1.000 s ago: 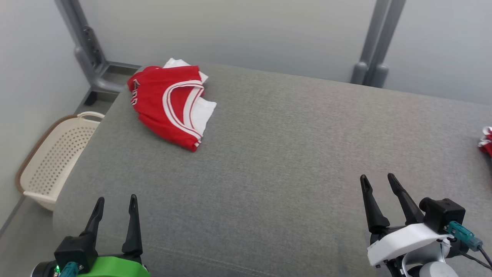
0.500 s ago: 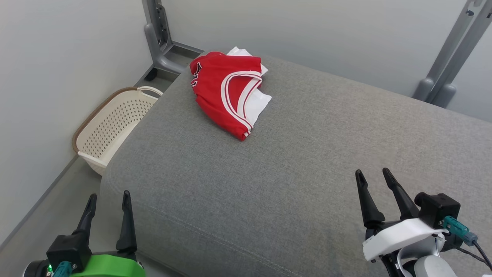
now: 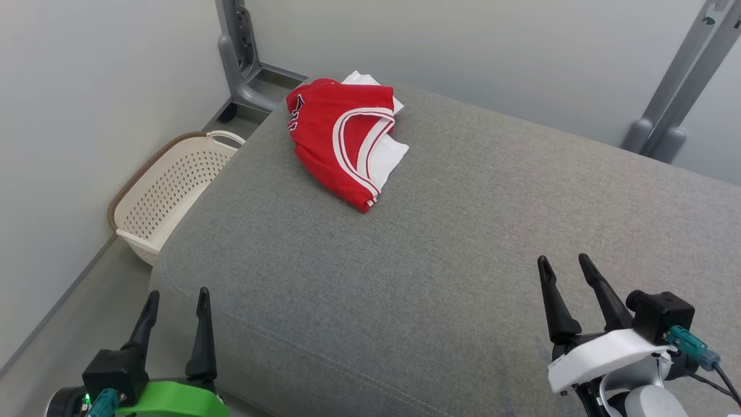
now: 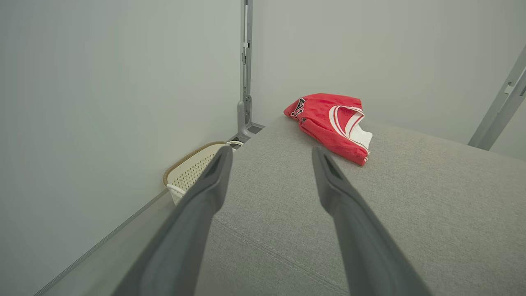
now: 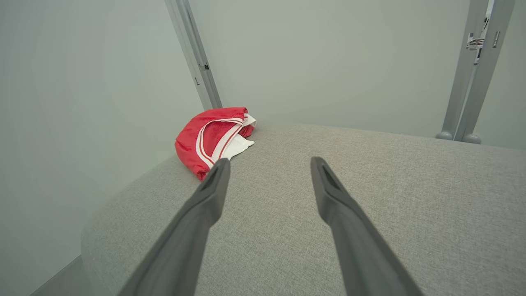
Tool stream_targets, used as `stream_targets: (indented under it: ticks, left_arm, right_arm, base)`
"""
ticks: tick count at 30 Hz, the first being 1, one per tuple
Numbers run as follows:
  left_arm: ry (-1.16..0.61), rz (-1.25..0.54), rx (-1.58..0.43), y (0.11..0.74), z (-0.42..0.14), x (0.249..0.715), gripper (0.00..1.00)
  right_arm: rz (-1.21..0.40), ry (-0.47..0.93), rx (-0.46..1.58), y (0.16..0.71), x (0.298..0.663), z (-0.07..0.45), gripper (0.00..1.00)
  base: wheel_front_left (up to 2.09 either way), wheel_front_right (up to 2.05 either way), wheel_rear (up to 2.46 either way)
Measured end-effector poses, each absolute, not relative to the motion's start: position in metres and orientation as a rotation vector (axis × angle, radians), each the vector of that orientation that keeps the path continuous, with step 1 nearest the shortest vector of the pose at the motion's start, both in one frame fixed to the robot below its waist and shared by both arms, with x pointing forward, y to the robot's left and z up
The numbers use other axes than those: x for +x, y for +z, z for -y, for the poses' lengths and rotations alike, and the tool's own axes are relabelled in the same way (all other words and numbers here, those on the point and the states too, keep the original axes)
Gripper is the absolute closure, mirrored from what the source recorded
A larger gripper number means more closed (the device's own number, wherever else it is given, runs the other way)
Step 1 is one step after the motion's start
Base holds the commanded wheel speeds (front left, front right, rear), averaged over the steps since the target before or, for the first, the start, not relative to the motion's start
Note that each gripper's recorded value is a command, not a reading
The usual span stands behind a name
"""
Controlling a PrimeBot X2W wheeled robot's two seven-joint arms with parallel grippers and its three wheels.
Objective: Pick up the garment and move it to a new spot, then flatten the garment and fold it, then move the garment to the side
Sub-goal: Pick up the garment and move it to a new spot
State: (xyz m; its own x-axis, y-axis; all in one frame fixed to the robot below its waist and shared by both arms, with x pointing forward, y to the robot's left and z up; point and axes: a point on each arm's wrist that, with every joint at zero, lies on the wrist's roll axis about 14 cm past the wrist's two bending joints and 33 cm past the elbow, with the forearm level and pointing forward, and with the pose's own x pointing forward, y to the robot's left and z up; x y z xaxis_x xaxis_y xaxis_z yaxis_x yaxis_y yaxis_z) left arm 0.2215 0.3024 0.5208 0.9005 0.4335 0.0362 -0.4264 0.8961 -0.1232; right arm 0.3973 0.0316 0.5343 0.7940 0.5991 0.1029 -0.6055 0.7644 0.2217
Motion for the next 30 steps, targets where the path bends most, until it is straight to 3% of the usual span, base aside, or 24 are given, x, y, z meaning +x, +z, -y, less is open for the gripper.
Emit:
stream_targets:
  ticks: [8, 17, 23, 30]
  left_arm:
    - [0.314, 0.108, -0.095, 0.548, -0.287, 0.263, 0.00]
    - [0.079, 0.120, 0.028, 0.608, -0.270, 0.346, 0.00]
    - [0.000, 0.054, 0.078, 0.641, -0.271, 0.410, 0.00]
    - [-0.005, -0.153, -0.005, 0.623, -0.283, 0.473, 0.00]
  right_arm:
    - [0.040, 0.609, 0.252, 0.537, 0.397, -0.013, 0.00]
    - [0.086, 0.507, 0.249, 0.548, 0.406, 0.023, 0.00]
    - [0.121, 0.441, 0.239, 0.556, 0.416, 0.047, 0.00]
    - [0.143, 0.386, 0.241, 0.557, 0.436, 0.067, 0.00]
  base:
    - [0.00, 0.00, 0.00]
    - [0.00, 0.00, 0.00]
    - [0.00, 0.00, 0.00]
    - [0.00, 0.00, 0.00]
